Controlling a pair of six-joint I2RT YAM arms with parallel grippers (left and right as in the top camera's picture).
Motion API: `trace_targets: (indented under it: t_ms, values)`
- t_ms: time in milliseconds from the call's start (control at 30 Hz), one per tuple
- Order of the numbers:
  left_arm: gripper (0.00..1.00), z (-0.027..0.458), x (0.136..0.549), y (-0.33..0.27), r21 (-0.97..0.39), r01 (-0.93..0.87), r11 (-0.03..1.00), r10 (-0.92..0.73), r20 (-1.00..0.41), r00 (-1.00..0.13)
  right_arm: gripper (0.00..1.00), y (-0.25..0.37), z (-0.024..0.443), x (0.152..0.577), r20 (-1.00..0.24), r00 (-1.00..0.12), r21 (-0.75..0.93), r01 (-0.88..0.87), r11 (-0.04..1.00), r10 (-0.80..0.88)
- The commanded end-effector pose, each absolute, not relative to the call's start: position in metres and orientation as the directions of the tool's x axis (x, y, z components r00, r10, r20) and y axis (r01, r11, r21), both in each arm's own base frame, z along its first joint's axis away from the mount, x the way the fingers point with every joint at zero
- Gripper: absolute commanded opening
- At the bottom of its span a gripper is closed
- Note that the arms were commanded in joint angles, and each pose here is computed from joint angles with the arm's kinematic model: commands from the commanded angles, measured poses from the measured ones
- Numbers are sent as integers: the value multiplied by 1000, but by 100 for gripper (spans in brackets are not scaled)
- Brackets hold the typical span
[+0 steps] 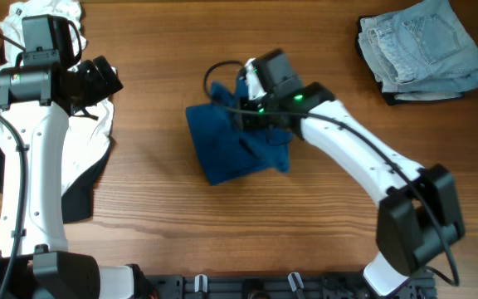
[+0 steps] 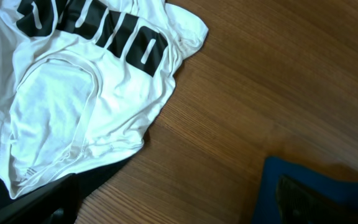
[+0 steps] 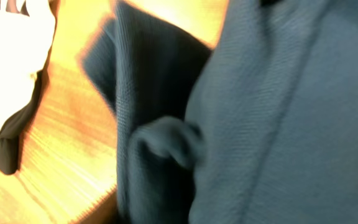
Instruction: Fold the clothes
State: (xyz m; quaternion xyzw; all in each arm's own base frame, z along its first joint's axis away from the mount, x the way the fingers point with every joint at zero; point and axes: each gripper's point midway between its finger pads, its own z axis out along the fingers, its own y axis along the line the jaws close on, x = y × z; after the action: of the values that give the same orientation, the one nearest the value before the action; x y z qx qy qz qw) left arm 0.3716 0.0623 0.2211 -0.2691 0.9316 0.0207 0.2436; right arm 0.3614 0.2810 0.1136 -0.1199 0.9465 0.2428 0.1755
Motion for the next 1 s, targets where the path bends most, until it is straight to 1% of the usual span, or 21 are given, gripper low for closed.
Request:
trace_targets:
  t_ms: [0, 67, 167, 300, 400, 533, 567, 700, 767, 833, 967]
  values:
    - [100, 218, 375, 66, -74, -511, 856, -483, -466, -741, 59, 304, 104, 351, -366, -913, 433, -337, 836, -179]
    - [100, 213, 376, 67, -68, -513, 856, -484, -455, -747, 54, 314, 107, 342, -377, -896, 438, -395, 808, -233]
    - [100, 209, 381, 67, -67, -513, 856, -484, -452, -749, 54, 323, 113, 331, -376, -885, 477, -439, 761, -275]
    - [100, 210, 390, 69, -79, -511, 856, -483, -477, -734, 53, 337, 129, 311, -391, -847, 556, -530, 641, -361]
    - [100, 213, 396, 69, -91, -509, 856, -482, -499, -721, 53, 333, 137, 302, -415, -812, 536, -583, 611, -412]
    - [100, 216, 400, 70, -99, -507, 856, -480, -513, -711, 56, 322, 157, 288, -487, -704, 458, -709, 536, -516]
    - [100, 216, 401, 70, -100, -507, 856, -480, -516, -709, 56, 318, 162, 286, -495, -689, 435, -724, 536, -528]
    - [100, 217, 402, 70, -103, -506, 856, -480, -521, -706, 59, 304, 170, 295, -514, -687, 352, -715, 604, -514]
    - [100, 217, 402, 70, -102, -506, 856, -480, -521, -706, 61, 300, 171, 302, -512, -711, 337, -682, 649, -482]
    - [100, 217, 403, 70, -104, -506, 857, -479, -524, -704, 62, 298, 171, 307, -512, -726, 336, -660, 672, -458]
    - [100, 217, 405, 70, -107, -506, 856, -481, -525, -702, 71, 292, 169, 316, -509, -751, 316, -617, 721, -420]
